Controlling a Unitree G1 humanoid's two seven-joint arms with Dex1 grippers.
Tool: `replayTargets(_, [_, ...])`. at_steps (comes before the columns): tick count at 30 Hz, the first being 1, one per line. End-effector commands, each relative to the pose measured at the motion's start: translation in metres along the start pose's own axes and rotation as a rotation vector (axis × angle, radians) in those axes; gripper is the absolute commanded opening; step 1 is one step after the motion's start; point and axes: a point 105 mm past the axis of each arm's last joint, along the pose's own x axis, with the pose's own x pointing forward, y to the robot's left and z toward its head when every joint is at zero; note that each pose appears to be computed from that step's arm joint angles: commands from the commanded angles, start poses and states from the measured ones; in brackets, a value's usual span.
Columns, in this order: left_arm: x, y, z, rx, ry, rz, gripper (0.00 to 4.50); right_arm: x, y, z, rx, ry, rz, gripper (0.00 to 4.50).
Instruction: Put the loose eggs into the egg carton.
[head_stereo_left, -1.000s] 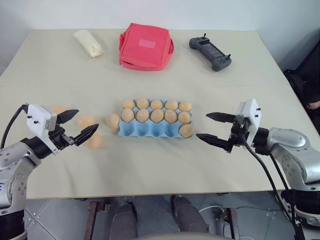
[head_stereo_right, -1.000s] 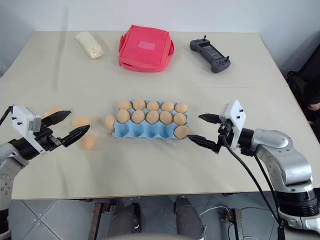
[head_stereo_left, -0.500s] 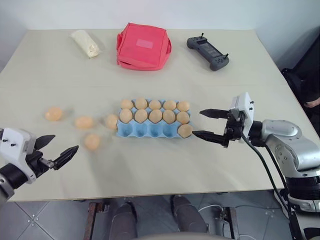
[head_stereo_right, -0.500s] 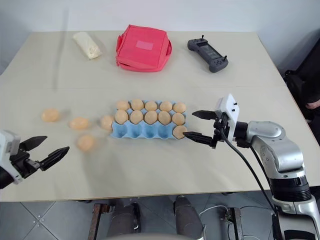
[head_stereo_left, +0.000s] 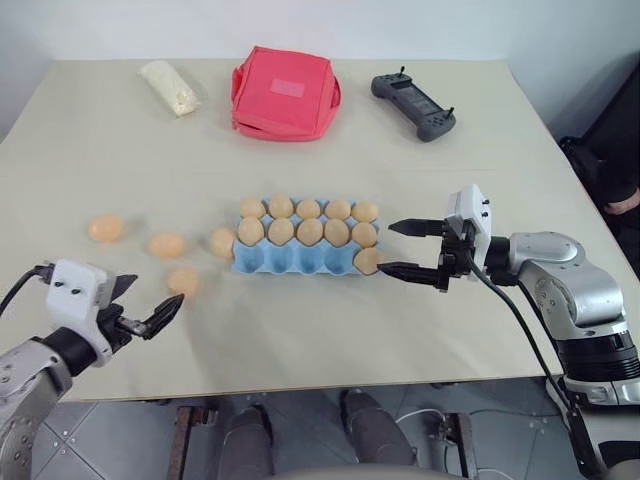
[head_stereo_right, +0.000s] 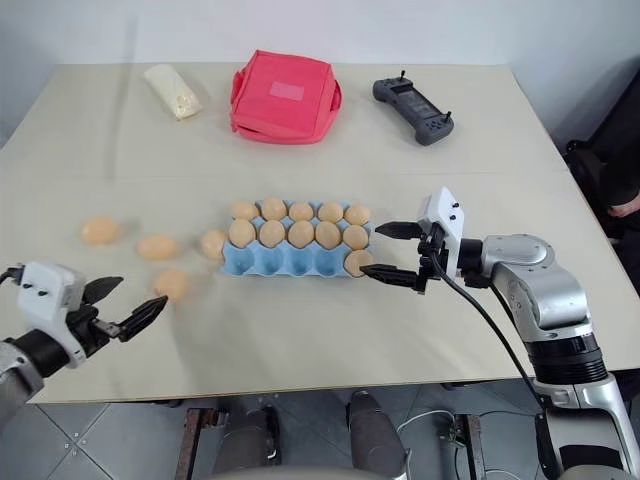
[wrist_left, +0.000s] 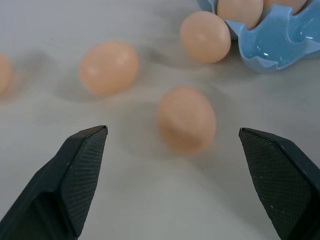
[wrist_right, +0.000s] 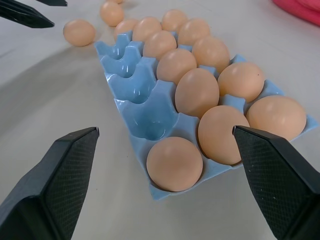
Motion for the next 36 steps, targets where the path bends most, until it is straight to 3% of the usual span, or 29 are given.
replayTargets(1, [0.01, 0.0, 0.001, 0.015, -0.009, 0.009, 4.48, -0.007, 0.001, 0.011, -0.038, -0.015, 0.002, 4.5])
replayTargets(12, [0.036, -0.006, -0.017, 0.029, 0.058, -0.052, 4.48, -0.017, 0.008, 0.017, -0.031, -0.022, 0.011, 4.5])
replayTargets(15, [0.044, -0.005, -0.017, 0.022, 0.053, -0.055, 3.95, -0.018, 0.008, 0.018, -0.032, -0.024, 0.005, 4.5])
replayTargets(21, [0.052, -0.005, -0.008, 0.023, 0.014, -0.063, 1.99, -0.019, 0.007, 0.017, -0.035, -0.021, -0.008, 4.5])
replayTargets(23, [0.051, -0.006, -0.005, 0.032, 0.007, -0.075, 1.59, -0.02, 0.007, 0.017, -0.035, -0.019, -0.012, 4.5])
replayTargets(28, [0.046, -0.017, 0.016, 0.065, -0.062, -0.156, 1.48, -0.023, 0.007, 0.016, -0.038, -0.02, -0.031, 4.5])
replayTargets(36, [0.056, -0.05, 0.077, 0.13, -0.215, -0.349, 1.48, -0.033, 0.01, 0.017, -0.046, -0.03, -0.081, 4.5])
